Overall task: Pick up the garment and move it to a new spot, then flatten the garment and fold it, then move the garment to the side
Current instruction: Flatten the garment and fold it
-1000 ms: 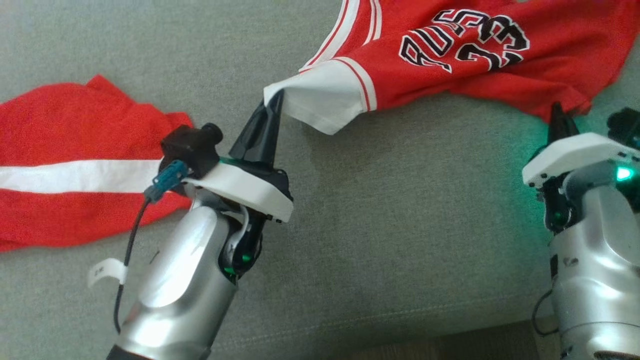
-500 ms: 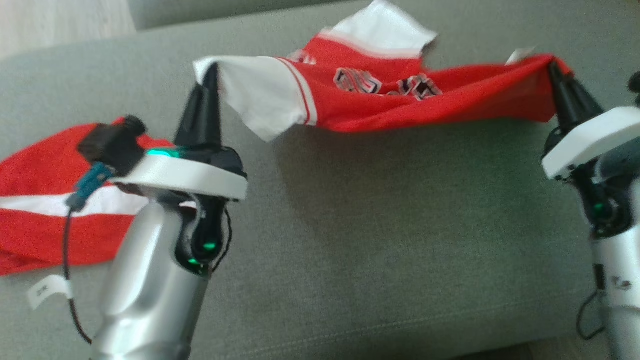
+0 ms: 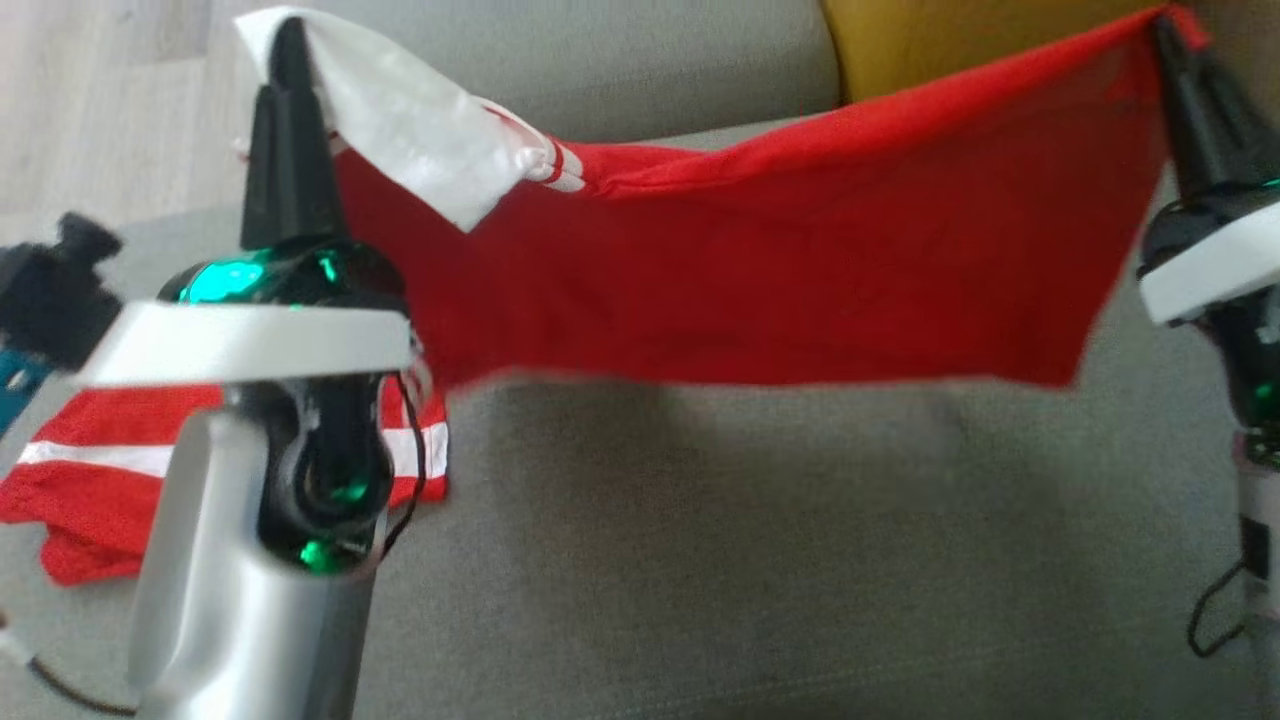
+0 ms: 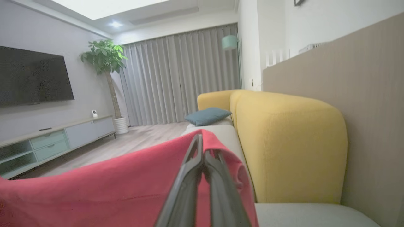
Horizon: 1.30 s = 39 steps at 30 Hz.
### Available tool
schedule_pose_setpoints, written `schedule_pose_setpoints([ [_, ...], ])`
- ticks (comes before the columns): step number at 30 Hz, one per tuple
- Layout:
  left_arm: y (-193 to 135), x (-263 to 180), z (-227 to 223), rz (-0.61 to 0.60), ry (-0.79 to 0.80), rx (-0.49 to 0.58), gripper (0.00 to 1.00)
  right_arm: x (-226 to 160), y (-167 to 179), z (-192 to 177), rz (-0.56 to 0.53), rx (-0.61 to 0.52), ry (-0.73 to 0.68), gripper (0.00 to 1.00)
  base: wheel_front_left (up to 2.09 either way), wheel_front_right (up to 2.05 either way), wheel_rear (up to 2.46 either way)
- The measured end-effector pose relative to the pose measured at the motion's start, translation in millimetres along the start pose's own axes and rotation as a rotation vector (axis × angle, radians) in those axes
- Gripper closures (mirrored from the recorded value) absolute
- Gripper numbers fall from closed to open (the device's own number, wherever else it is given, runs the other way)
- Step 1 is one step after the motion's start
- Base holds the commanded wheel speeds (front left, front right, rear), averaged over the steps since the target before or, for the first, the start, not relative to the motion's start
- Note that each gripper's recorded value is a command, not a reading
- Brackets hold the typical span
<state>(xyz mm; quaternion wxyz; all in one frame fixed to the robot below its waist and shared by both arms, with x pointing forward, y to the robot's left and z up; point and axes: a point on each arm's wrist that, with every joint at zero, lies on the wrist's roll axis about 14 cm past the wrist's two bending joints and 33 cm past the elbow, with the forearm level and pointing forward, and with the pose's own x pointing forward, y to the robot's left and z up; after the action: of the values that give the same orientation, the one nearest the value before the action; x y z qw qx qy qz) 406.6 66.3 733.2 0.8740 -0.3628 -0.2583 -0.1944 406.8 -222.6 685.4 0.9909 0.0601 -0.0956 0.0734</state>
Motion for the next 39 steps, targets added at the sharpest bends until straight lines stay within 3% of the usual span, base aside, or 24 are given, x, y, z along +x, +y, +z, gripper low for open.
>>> schedule_pose_setpoints([
  [5, -23, -8, 29, -0.008, -0.052, -0.08, 1.0, -18, 2, 31, -0.004, 0.017, -0.073, 1.0, 0.0, 0.0, 0.0],
  [13, -26, 13, 25, 0.002, -0.007, -0.098, 1.0, -14, 4, 27, -0.021, 0.055, -0.022, 1.0, 0.0, 0.0, 0.0],
  [18, -10, 63, -3, 0.013, 0.082, -0.092, 1.0, 32, -5, 20, -0.033, 0.055, 0.017, 1.0, 0.0, 0.0, 0.0],
  [22, 13, 116, -21, -0.005, 0.111, -0.015, 1.0, 90, -12, 14, -0.039, 0.029, 0.016, 1.0, 0.0, 0.0, 0.0],
  [28, 51, 179, -35, -0.008, 0.064, 0.063, 1.0, 170, -17, 7, -0.029, -0.019, -0.045, 1.0, 0.0, 0.0, 0.0],
  [35, 85, 203, -39, 0.011, -0.004, 0.065, 1.0, 219, -15, 20, -0.02, 0.056, -0.24, 1.0, 0.0, 0.0, 0.0],
  [39, 106, 189, -64, 0.027, 0.054, 0.072, 1.0, 226, -16, -23, -0.021, 0.098, -0.178, 1.0, 0.0, 0.0, 0.0],
])
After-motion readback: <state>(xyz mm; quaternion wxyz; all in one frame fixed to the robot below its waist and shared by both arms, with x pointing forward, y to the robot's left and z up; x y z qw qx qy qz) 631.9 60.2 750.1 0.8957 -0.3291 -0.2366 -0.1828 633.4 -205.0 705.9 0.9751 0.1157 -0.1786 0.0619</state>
